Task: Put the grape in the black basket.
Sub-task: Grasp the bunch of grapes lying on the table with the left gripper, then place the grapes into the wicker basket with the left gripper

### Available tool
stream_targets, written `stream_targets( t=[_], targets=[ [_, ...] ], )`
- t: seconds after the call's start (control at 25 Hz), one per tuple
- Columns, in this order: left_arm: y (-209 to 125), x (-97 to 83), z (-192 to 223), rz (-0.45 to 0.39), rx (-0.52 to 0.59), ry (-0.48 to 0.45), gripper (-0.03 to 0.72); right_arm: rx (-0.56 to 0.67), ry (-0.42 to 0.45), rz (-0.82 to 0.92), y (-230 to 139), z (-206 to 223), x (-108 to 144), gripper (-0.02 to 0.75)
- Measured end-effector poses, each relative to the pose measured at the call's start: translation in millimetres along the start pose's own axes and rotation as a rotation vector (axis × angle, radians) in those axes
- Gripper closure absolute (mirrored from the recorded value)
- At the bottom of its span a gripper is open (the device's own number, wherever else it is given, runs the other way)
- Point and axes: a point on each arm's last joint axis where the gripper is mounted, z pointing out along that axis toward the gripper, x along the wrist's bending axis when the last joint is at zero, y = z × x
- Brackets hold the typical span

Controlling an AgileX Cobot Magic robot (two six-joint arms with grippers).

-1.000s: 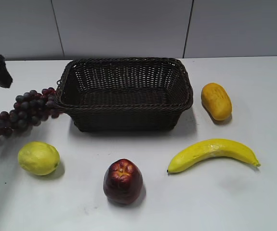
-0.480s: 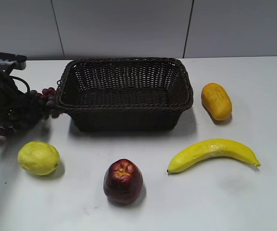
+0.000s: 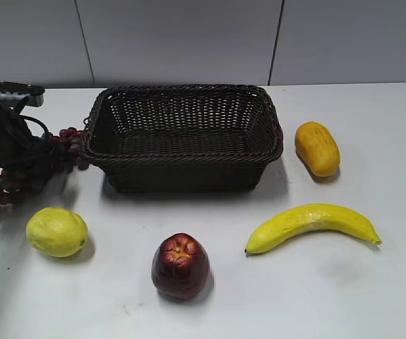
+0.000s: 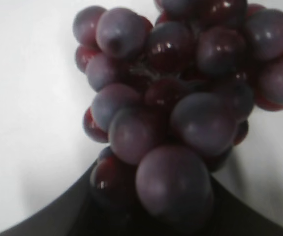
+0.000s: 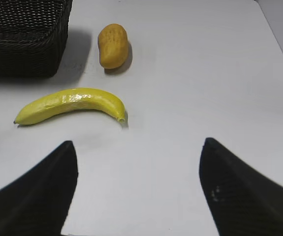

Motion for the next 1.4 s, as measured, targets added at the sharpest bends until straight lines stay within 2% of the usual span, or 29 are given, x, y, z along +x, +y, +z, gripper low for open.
stream_targets(
  t=[0.2,0.36,0.52,0.6,0.76,0.84,0.96,1.16,1.28,1.4],
  targets=[
    [0.3,-1.3,-7.5,0.003,0.007,-0.006,0.359,0.000,0.000,0.000,0.0,0.0,0.0,0.153],
    [6.7,-4.9,-38.1,0.015,-0.023,-0.012,0.385,0.000,0.000,0.000,0.0,0.0,0.0,0.153],
    [27.2,-10.6,-103.1,0.043,-0.163,-0.004,0.414,0.000,0.000,0.000,0.0,0.0,0.0,0.153],
    [38.7,-14.4,-140.1,0.054,-0.252,-0.002,0.452,0.000,0.000,0.000,0.0,0.0,0.0,0.153],
    [60.5,-27.2,-212.8,0.074,-0.426,-0.032,0.479,0.000,0.000,0.000,0.0,0.0,0.0,0.153],
    [70.7,-39.3,-242.3,0.112,-0.501,-0.042,0.491,0.000,0.000,0.000,0.0,0.0,0.0,0.153],
    [81.3,-67.7,-272.3,0.184,-0.599,-0.072,0.514,0.000,0.000,0.000,0.0,0.0,0.0,0.153],
    [90.1,-115.7,-288.1,0.274,-0.735,-0.135,0.554,0.000,0.000,0.000,0.0,0.0,0.0,0.153],
    [94.2,-141.2,-274.9,0.318,-0.730,-0.175,0.561,0.000,0.000,0.000,0.0,0.0,0.0,0.153],
    [100.0,-163.6,-242.6,0.354,-0.661,-0.207,0.563,0.000,0.000,0.000,0.0,0.0,0.0,0.153]
  ],
)
